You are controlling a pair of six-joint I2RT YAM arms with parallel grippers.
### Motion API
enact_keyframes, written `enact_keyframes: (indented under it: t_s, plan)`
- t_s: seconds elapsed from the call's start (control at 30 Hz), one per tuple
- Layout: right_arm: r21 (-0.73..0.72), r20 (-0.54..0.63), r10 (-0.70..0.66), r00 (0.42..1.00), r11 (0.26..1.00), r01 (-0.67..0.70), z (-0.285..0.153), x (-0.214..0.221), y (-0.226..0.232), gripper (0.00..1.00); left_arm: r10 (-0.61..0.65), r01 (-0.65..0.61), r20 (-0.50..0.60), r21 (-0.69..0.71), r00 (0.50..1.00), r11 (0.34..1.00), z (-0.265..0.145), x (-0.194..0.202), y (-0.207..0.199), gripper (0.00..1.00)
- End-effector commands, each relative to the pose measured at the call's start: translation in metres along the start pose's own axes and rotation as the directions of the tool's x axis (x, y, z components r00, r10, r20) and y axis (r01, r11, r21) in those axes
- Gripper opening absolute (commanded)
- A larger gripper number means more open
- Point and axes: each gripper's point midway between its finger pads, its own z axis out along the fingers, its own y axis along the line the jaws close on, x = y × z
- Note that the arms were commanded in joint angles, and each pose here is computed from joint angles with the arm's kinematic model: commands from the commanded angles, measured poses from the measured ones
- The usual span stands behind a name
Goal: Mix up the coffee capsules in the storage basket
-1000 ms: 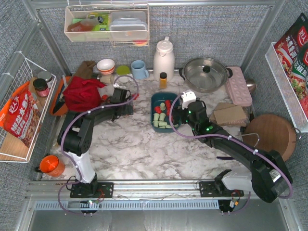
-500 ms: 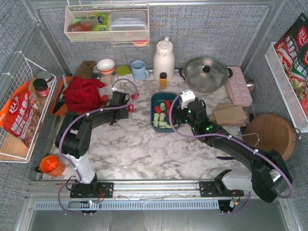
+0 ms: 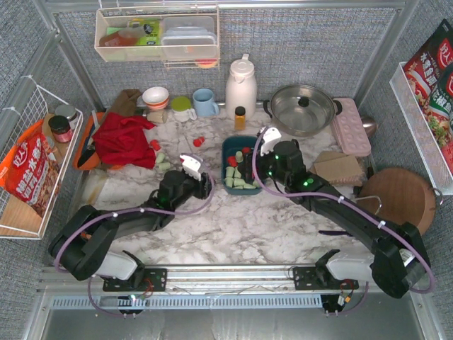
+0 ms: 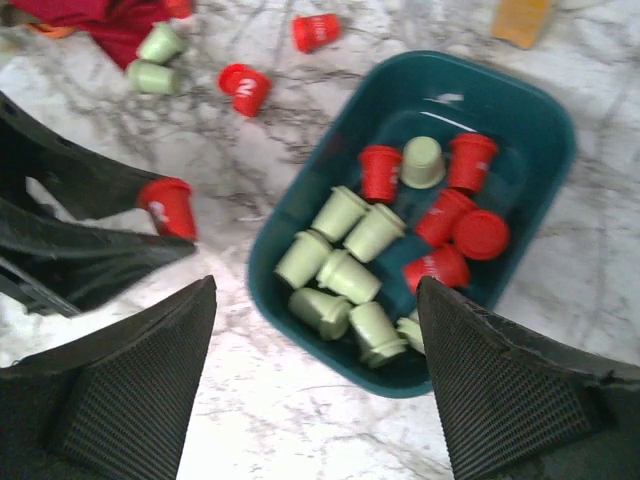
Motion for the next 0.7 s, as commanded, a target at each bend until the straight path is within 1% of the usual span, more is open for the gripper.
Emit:
enact_keyframes:
  t_s: [0.0,0.2,0.37,0.53,0.6,0.67]
  plan:
    - [-0.142,-0.056,0.081,0.995,0.986,-0.089,-0.002,0.001,0.031,0.83,0.12,-0.198,0.366,0.183,0.923,0.963,-0.012,-0.072,-0.053,0.5]
    - [-0.252,-0.139,0.115,0.984,0.956,-0.148,0.0,0.014,0.055,0.75,0.179,-0.314,0.456,0.24,0.872,0.919,-0.018,-0.083,-0.083,0.5]
    - [-0.301,-0.163,0.134,0.978,0.937,-0.178,0.003,0.017,0.067,0.72,0.221,-0.391,0.487,0.281,0.845,0.876,-0.017,-0.075,-0.104,0.51]
    - [-0.316,-0.158,0.128,0.979,0.933,-0.173,0.001,0.015,0.071,0.7,0.225,-0.408,0.505,0.288,0.833,0.866,-0.017,-0.073,-0.112,0.52]
    - [-0.324,-0.169,0.125,0.978,0.93,-0.175,0.002,0.018,0.073,0.67,0.221,-0.41,0.514,0.289,0.829,0.865,-0.018,-0.076,-0.115,0.52]
    - [-0.336,-0.186,0.122,0.975,0.925,-0.179,0.003,0.022,0.076,0.62,0.218,-0.408,0.523,0.281,0.824,0.869,-0.018,-0.08,-0.115,0.53]
